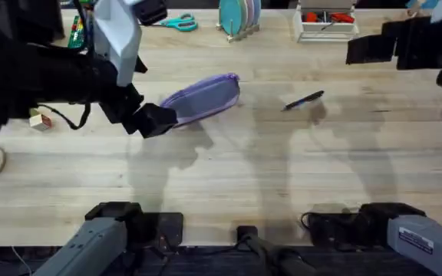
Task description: Unzip the bag, pick up the pens from the table one at a time and place them inside, then zip the bag closed.
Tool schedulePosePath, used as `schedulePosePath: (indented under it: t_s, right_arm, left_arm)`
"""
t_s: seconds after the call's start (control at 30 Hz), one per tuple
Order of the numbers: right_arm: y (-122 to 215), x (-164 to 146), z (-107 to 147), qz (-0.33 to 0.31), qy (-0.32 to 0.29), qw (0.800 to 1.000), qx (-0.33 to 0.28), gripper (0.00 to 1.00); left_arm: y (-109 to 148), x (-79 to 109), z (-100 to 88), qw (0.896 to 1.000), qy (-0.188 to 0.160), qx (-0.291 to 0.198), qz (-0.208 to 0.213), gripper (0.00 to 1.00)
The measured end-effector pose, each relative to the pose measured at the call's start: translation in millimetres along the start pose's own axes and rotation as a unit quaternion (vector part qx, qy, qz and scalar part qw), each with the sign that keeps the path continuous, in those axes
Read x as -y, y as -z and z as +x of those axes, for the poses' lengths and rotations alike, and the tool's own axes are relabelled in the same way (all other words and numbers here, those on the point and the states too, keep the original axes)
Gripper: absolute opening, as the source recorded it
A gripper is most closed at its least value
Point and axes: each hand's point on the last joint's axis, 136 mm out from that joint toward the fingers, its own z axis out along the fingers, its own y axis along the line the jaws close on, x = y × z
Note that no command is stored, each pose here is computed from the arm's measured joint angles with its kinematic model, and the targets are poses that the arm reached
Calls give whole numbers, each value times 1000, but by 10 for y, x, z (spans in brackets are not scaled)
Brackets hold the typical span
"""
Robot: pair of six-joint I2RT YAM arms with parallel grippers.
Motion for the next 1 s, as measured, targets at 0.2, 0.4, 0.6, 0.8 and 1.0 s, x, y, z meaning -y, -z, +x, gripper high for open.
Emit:
schedulePosePath:
  t_s: [0.2, 0.4, 0.6, 0.8, 1.0]
  right_arm:
    - [0, 0, -1, 0, 0, 1000, 0, 996]
    - [0, 0, -1, 0, 0, 1000, 0, 996]
    - [0, -1, -1, 0, 0, 1000, 0, 996]
    - [0, 0, -4, 0, 0, 1000, 1, 996]
    - [0, 0, -11, 0, 0, 1000, 2, 996]
  left_arm:
    - [-218, -3, 132, 999, 15, -36, 36, 993]
    - [-474, -97, 284, 995, 37, -70, 59, 993]
    - [-656, -219, 479, 991, 67, -96, 70, 994]
    - [-798, -284, 551, 989, 77, -98, 81, 994]
    - [-981, -273, 571, 986, 85, -92, 107, 993]
